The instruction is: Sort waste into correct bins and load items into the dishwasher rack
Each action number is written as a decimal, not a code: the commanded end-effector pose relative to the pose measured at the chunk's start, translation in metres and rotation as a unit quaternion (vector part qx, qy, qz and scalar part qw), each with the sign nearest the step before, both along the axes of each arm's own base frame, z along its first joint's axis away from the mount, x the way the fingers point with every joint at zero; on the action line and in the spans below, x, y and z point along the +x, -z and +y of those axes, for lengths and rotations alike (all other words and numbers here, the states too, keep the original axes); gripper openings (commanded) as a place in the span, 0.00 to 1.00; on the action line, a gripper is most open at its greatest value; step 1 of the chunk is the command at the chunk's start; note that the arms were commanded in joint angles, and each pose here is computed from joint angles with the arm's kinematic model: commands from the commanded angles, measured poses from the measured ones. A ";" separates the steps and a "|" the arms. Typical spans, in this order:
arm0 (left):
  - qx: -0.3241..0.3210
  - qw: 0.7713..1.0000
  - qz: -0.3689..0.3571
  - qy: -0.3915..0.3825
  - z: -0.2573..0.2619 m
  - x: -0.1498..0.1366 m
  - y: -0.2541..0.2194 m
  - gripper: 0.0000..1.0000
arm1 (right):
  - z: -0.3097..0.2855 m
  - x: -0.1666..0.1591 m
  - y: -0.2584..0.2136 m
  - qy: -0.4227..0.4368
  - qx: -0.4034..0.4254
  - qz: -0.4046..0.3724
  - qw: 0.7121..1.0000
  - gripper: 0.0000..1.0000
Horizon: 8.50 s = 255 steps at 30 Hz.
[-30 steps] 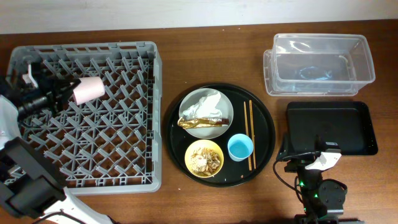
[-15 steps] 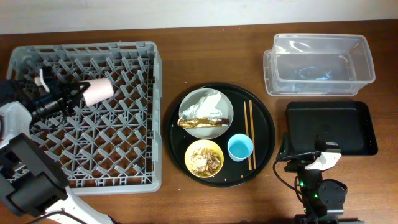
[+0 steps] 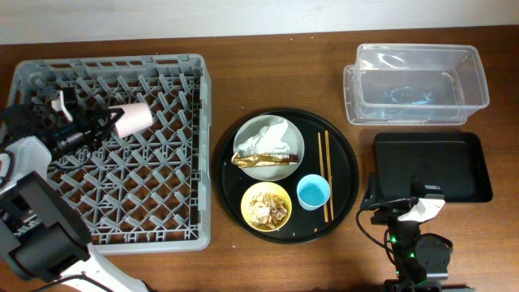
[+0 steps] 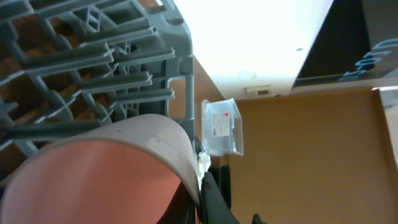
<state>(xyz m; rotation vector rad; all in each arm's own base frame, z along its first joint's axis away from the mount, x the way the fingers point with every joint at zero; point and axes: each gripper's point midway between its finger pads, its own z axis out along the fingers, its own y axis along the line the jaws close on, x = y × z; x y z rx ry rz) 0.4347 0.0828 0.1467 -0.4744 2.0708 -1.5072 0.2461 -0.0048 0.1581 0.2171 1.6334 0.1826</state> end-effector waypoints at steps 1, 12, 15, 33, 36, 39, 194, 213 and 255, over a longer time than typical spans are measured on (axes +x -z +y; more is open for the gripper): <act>-0.007 0.999 0.028 -0.015 0.000 -0.002 0.005 0.00 | 0.001 0.000 0.002 -0.002 -0.005 0.002 1.000 0.99; 0.057 0.991 0.107 -0.055 0.012 -0.010 0.046 0.01 | 0.001 0.000 0.002 -0.002 -0.005 0.002 1.000 0.99; 0.118 0.971 0.188 -0.090 0.030 -0.025 0.077 0.16 | 0.001 0.000 0.002 -0.002 -0.005 0.002 1.000 0.99; 0.152 0.936 0.277 -0.158 0.083 -0.063 0.101 0.52 | 0.001 0.000 0.002 -0.002 -0.005 0.002 1.000 0.99; 0.152 0.929 0.288 -0.176 0.097 -0.073 0.101 0.54 | 0.001 0.000 0.002 -0.002 -0.005 0.002 1.000 0.99; 0.172 0.919 0.301 -0.187 0.104 -0.081 0.100 0.54 | 0.001 0.000 0.002 -0.002 -0.005 0.002 1.000 0.99; 0.529 0.829 0.106 0.148 -0.163 0.002 0.103 0.10 | 0.001 0.000 0.002 -0.002 -0.005 0.002 1.000 0.99; 0.527 0.828 0.114 0.154 -0.163 -0.003 0.095 0.31 | 0.001 0.000 0.002 -0.002 -0.005 0.002 1.000 0.99; 0.408 0.802 0.050 0.433 -0.383 -0.181 -0.023 0.67 | 0.001 0.000 0.002 -0.002 -0.005 0.002 1.000 0.99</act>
